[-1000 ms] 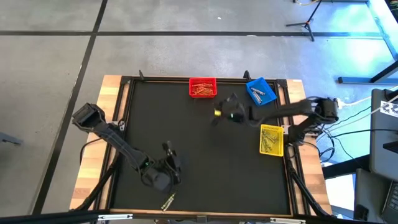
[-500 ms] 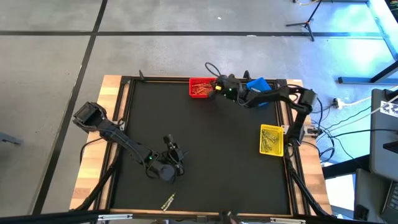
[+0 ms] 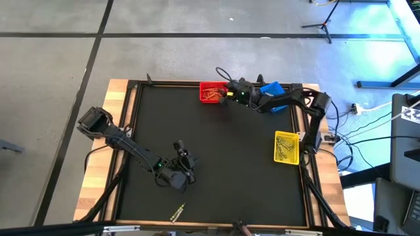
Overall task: Sort crayons
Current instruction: Put the green crayon into the yellow bin
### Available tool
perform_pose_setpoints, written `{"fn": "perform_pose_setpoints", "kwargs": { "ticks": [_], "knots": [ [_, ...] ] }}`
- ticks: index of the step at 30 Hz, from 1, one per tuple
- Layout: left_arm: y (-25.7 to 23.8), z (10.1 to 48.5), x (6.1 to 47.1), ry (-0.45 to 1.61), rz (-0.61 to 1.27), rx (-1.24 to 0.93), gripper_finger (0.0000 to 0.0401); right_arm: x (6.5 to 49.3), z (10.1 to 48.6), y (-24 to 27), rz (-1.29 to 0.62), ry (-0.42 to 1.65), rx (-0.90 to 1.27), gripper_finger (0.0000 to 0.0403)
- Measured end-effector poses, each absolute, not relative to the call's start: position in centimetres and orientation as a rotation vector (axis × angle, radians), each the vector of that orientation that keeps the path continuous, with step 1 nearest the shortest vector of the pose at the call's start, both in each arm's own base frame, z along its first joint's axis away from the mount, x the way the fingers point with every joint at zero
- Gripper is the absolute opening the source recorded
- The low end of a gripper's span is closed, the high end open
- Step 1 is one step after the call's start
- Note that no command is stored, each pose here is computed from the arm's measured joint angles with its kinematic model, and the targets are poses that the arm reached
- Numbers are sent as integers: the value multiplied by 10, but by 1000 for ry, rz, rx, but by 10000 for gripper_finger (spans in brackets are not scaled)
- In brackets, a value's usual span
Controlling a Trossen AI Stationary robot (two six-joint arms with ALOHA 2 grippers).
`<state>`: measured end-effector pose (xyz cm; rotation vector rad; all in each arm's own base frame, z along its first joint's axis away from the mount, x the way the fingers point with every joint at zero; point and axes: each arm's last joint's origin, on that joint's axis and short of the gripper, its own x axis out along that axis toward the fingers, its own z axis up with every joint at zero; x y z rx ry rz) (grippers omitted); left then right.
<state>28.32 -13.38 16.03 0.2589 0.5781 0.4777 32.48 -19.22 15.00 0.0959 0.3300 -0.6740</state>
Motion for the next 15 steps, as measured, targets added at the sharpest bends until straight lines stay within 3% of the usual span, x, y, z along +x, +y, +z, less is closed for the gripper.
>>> {"fn": "perform_pose_setpoints", "kwargs": {
  "ticks": [8,15],
  "knots": [
    [-147,158,278,608,360,123,117,331,189,-149,-538,359,-17,191],
    [-179,156,260,633,223,-29,117,332,227,-66,-314,386,-65,182]
  ]
}}
